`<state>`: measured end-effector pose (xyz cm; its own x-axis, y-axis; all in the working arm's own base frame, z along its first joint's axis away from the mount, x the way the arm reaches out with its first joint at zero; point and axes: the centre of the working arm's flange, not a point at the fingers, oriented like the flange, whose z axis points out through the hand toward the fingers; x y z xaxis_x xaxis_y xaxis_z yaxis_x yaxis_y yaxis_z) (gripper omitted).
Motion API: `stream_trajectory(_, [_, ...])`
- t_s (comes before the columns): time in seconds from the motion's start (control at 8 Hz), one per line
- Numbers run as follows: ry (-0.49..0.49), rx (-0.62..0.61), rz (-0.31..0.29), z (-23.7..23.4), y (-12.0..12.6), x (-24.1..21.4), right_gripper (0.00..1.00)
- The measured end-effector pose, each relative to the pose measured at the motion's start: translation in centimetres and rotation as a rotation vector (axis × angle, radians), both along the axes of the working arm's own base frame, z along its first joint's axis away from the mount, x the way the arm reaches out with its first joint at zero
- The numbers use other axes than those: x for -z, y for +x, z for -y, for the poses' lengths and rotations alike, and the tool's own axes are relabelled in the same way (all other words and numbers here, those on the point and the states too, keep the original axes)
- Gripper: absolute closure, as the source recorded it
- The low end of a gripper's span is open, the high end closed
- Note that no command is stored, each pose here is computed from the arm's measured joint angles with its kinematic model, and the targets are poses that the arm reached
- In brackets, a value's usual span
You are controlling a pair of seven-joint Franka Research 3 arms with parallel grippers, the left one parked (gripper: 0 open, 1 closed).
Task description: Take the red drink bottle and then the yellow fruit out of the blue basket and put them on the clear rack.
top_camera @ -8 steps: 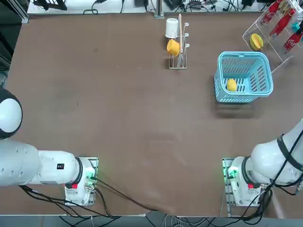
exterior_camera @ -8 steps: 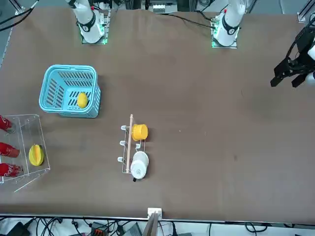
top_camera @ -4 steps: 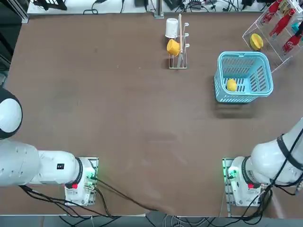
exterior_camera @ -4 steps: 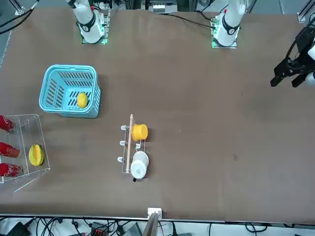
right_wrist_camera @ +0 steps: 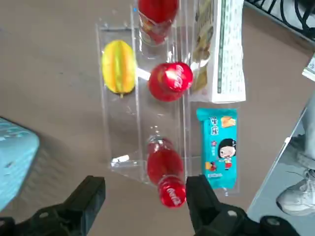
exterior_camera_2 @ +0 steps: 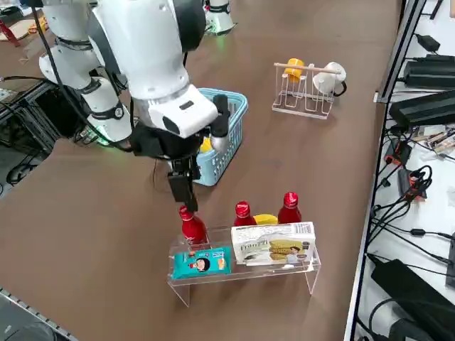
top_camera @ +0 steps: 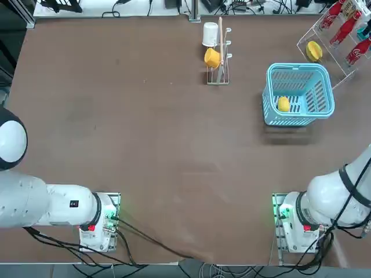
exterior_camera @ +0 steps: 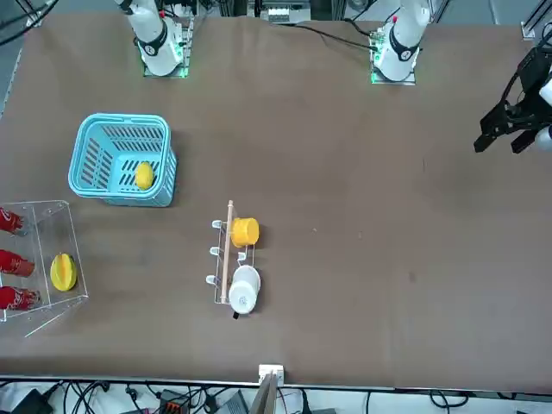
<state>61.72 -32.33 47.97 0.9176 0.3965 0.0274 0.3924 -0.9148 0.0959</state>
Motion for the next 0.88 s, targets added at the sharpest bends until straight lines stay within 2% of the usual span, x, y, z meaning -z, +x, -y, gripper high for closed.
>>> stream_trajectory(0.12, [0.029, 0.046, -0.011, -1.0, -0.3, -2.0, 0.0])
stream_trajectory(0.5, [0.135, 0.185, -0.13, -8.1, -2.2, -6.4, 0.0])
stream_trajectory(0.88, [0.175, 0.29, -0.19, -15.3, -4.1, -5.4, 0.0])
